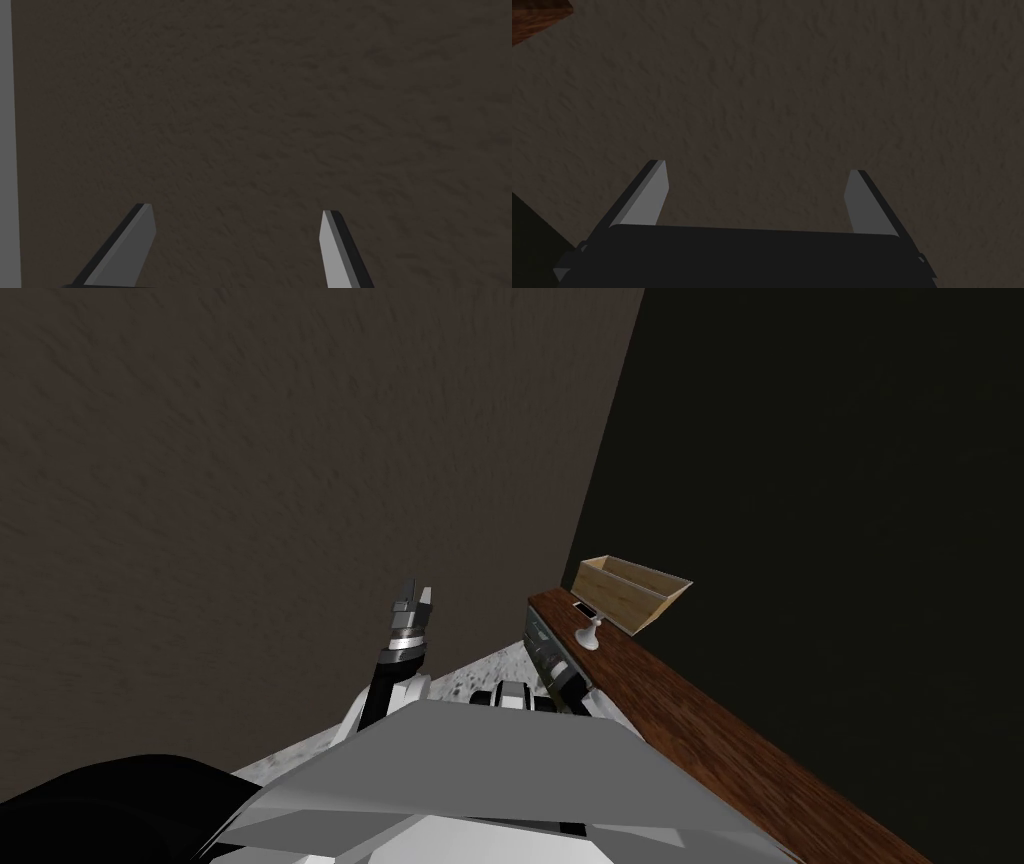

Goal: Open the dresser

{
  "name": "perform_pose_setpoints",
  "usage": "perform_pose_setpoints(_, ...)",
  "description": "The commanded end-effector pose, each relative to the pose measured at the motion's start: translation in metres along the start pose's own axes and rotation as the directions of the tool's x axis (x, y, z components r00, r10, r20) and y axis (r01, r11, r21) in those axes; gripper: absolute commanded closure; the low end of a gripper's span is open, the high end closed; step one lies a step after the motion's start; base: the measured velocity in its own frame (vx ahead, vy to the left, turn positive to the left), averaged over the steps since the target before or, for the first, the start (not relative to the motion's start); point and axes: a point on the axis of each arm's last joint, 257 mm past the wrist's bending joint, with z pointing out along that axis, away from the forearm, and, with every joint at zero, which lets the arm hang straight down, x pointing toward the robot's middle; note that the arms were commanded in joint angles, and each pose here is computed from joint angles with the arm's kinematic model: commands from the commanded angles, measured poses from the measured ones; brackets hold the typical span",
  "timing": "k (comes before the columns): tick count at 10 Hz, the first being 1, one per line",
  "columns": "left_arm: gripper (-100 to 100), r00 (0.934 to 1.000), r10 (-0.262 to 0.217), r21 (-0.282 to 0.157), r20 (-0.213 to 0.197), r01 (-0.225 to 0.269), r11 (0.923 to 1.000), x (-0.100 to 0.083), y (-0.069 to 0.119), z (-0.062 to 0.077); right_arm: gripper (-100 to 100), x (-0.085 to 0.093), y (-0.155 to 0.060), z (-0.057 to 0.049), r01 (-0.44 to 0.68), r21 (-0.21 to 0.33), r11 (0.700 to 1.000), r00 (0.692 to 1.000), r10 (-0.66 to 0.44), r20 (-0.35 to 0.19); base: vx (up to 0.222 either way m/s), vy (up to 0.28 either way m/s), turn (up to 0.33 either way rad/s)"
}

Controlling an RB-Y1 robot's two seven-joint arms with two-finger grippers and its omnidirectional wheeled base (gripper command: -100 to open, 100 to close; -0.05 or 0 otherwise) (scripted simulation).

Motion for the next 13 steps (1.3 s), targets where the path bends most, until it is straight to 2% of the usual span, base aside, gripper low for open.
perform_pose_setpoints(1,0,1.0000,0.000,0.000,0.000,0.000,1.0000,0.000,0.000,0.000,-100,0.028,-0.004,-0.003,0.088,0.006,0.996,0.994,-0.088,-0.072,0.000,0.001,0.049)
perform_pose_setpoints(2,0,1.0000,0.000,0.000,0.000,0.000,1.0000,0.000,0.000,0.000,-100,0.050,-0.011,-0.006,0.157,0.006,0.988,0.979,-0.155,-0.132,0.000,0.003,0.088)
perform_pose_setpoints(3,0,1.0000,0.000,0.000,0.000,0.000,1.0000,0.000,0.000,0.000,-100,0.050,-0.011,-0.006,0.163,0.005,0.987,0.978,-0.161,-0.132,0.000,0.001,0.058)
perform_pose_setpoints(5,0,1.0000,0.000,0.000,0.000,0.000,1.0000,0.000,0.000,0.000,-100,0.091,-0.030,-0.018,0.295,-0.009,0.955,0.925,-0.288,-0.246,0.000,0.003,0.139)
perform_pose_setpoints(6,0,1.0000,0.000,0.000,0.000,0.000,1.0000,0.000,0.000,0.000,-100,0.092,-0.030,-0.018,0.316,-0.014,0.949,0.918,-0.309,-0.249,0.000,0.001,0.040)
perform_pose_setpoints(7,0,1.0000,0.000,0.000,0.000,0.000,1.0000,0.000,0.000,0.000,-100,0.112,-0.043,-0.027,0.383,-0.028,0.923,0.877,-0.373,-0.304,0.000,0.003,0.097)
perform_pose_setpoints(8,0,1.0000,0.000,0.000,0.000,0.000,1.0000,0.000,0.000,0.000,-100,0.112,-0.043,-0.027,0.392,-0.031,0.919,0.872,-0.383,-0.304,0.001,0.001,0.049)
perform_pose_setpoints(10,0,1.0000,0.000,0.000,0.000,0.000,1.0000,0.000,0.000,0.000,-100,0.144,-0.071,-0.046,0.524,-0.077,0.849,0.764,-0.507,-0.398,0.000,0.003,0.108)
perform_pose_setpoints(11,0,1.0000,0.000,0.000,0.000,0.000,1.0000,0.000,0.000,0.000,-100,0.146,-0.073,-0.048,0.539,-0.082,0.839,0.752,-0.522,-0.402,0.000,0.001,0.076)
perform_pose_setpoints(12,0,1.0000,0.000,0.000,0.000,0.000,1.0000,0.000,0.000,0.000,-100,0.157,-0.087,-0.057,0.594,-0.111,0.797,0.691,-0.576,-0.436,0.001,0.002,0.112)
perform_pose_setpoints(13,0,1.0000,0.000,0.000,0.000,0.000,1.0000,0.000,0.000,0.000,-100,0.160,-0.091,-0.060,0.605,-0.116,0.788,0.678,-0.586,-0.443,0.000,0.001,0.040)
